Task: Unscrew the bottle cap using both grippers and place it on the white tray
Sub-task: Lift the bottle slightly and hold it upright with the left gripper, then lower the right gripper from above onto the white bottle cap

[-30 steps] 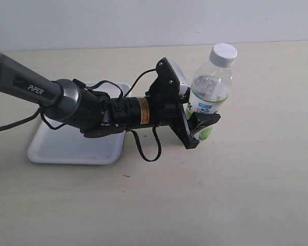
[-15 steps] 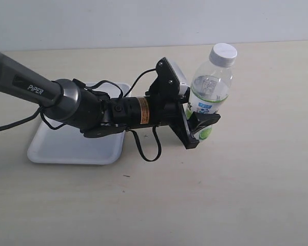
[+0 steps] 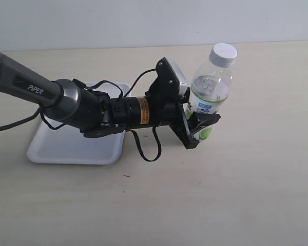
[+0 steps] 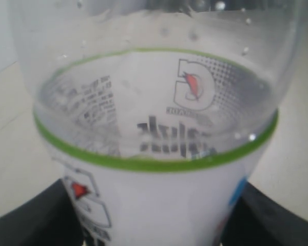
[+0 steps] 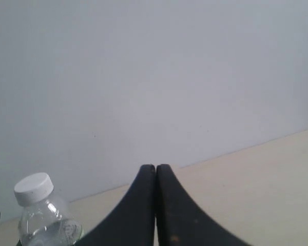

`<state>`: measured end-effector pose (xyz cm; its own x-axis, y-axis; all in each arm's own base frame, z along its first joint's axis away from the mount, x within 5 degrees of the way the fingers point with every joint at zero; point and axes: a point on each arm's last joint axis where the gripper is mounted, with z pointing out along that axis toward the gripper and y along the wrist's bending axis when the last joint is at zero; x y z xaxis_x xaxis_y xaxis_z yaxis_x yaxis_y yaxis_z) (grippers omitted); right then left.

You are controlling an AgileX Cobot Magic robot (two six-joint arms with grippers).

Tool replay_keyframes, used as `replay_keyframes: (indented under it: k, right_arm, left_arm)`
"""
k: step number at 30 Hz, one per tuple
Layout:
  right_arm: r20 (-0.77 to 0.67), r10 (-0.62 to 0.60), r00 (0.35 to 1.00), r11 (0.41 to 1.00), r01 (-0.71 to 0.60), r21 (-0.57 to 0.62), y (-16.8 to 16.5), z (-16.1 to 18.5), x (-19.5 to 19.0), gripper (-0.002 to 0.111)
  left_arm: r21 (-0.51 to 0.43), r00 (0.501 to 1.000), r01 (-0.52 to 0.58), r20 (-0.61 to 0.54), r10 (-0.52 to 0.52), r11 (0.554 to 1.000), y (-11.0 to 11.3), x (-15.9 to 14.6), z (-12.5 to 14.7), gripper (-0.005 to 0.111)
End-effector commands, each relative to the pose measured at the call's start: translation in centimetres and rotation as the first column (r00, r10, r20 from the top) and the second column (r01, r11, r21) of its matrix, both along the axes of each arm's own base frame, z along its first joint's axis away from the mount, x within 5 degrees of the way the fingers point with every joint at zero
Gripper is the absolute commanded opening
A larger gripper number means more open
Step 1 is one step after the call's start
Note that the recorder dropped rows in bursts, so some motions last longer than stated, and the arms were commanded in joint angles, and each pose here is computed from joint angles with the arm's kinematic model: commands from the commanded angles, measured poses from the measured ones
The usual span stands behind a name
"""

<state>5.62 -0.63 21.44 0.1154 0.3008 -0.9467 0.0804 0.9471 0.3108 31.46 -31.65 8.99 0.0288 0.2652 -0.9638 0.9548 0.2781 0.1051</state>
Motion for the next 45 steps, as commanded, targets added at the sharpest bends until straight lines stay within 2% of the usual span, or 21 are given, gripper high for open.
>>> replay_keyframes:
  k: [1,5,6,7,9,12,14,15,17,18,19,20,21,22,24,26,33,37,39,43,45]
  right_arm:
    - [0.043,-0.01,0.999,1.0,0.01,-0.002,-0.1,0.2,-0.1,0.0]
    - [0.016,-0.005,1.0,1.0,0.005,0.007,0.0,0.0,-0.1,0.0]
    - [0.024,-0.002,1.0,0.999,0.001,0.054,0.0,0.0,-0.1,0.0]
    - [0.062,0.0,0.998,0.985,-0.011,0.173,-0.1,0.2,-0.1,0.0]
    - [0.066,0.011,0.998,0.975,-0.026,0.221,0.0,0.9,-0.2,0.0]
    - [0.036,0.047,0.998,0.977,-0.054,0.208,0.4,5.1,-0.9,0.0]
    - [-0.083,0.073,0.994,0.989,-0.061,0.138,0.6,8.4,-0.2,0.0]
    - [-0.199,0.094,0.976,0.993,-0.077,0.09,0.7,10.3,0.8,0.0]
    - [-0.382,0.125,0.916,0.992,-0.125,0.023,0.7,13.6,3.4,0.0]
    - [-0.519,0.151,0.841,0.986,-0.168,0.014,0.7,15.1,5.8,0.0]
    - [-0.597,0.167,0.785,0.98,-0.196,0.017,0.6,15.8,7.2,0.0]
    - [-0.744,0.206,0.635,0.969,-0.239,0.065,0.5,16.3,10.1,0.0]
    - [-0.795,0.222,0.565,0.96,-0.271,0.075,0.5,17.1,11.5,0.0]
    - [-0.864,0.251,0.436,0.944,-0.306,0.12,0.4,17.4,14.1,0.0]
    - [-0.861,0.317,0.397,0.919,-0.354,0.175,0.8,17.4,18.1,0.0]
    - [-0.864,0.35,0.363,0.898,-0.392,0.199,1.8,17.0,20.0,0.0]
    - [-0.896,0.362,0.256,0.824,-0.538,0.179,6.5,15.7,22.8,0.0]
    - [-0.92,0.318,0.23,0.795,-0.593,0.126,8.2,15.2,23.3,0.013]
    - [-0.927,0.309,0.215,0.785,-0.608,0.12,8.8,14.7,23.5,0.025]
    - [-0.944,0.276,0.184,0.774,-0.625,0.104,9.5,13.7,24.1,0.058]
    - [-0.949,0.266,0.166,0.777,-0.619,0.11,9.5,13.0,24.6,0.062]
  left_arm:
    - [0.006,1.0,-0.002,0.005,0.001,1.0,0.2,0.0,0.1,0.0]
    - [0.007,1.0,-0.001,0.007,0.001,1.0,0.2,0.0,0.1,0.0]
    - [0.007,1.0,-0.001,0.007,0.001,1.0,0.2,0.0,0.1,0.0]
    - [0.007,1.0,-0.001,0.007,0.001,1.0,0.2,0.0,0.1,0.0]
    - [0.007,1.0,-0.001,0.007,0.001,1.0,0.2,0.0,0.1,0.0]
    - [0.007,1.0,-0.001,0.007,0.001,1.0,0.2,0.0,0.1,0.0]
    - [0.007,1.0,-0.001,0.007,0.001,1.0,0.2,0.0,0.1,0.0]
    - [0.007,1.0,-0.001,0.007,0.001,1.0,0.2,0.0,0.1,0.0]
    - [0.009,1.0,0.003,0.008,-0.003,1.0,0.2,0.0,0.1,0.0]
    - [0.009,1.0,0.003,0.008,-0.003,1.0,0.2,0.0,0.1,0.0]
    - [0.009,1.0,0.003,0.008,-0.003,1.0,0.2,0.0,0.1,0.0]
    - [0.009,1.0,0.003,0.008,-0.003,1.0,0.2,0.0,0.1,0.0]
    - [0.009,1.0,0.003,0.008,-0.003,1.0,0.2,0.0,0.1,0.0]
    - [0.009,1.0,0.003,0.008,-0.003,1.0,0.2,0.0,0.1,0.0]
    - [0.014,1.0,0.007,0.024,-0.008,1.0,0.2,0.0,0.1,0.0]
    - [0.018,1.0,0.009,0.029,-0.009,1.0,0.2,0.0,0.1,0.0]
    - [0.022,1.0,0.007,0.028,-0.008,1.0,0.2,0.0,0.0,0.0]
    - [0.023,1.0,0.008,0.03,-0.008,1.0,0.2,0.0,0.0,0.0]
    - [0.023,1.0,0.008,0.03,-0.008,1.0,0.2,0.0,0.0,0.0]
    - [0.023,1.0,0.008,0.03,-0.008,1.0,0.2,0.0,0.0,0.0]
    - [0.025,0.999,0.009,0.035,-0.01,1.0,0.2,0.0,0.0,0.0]
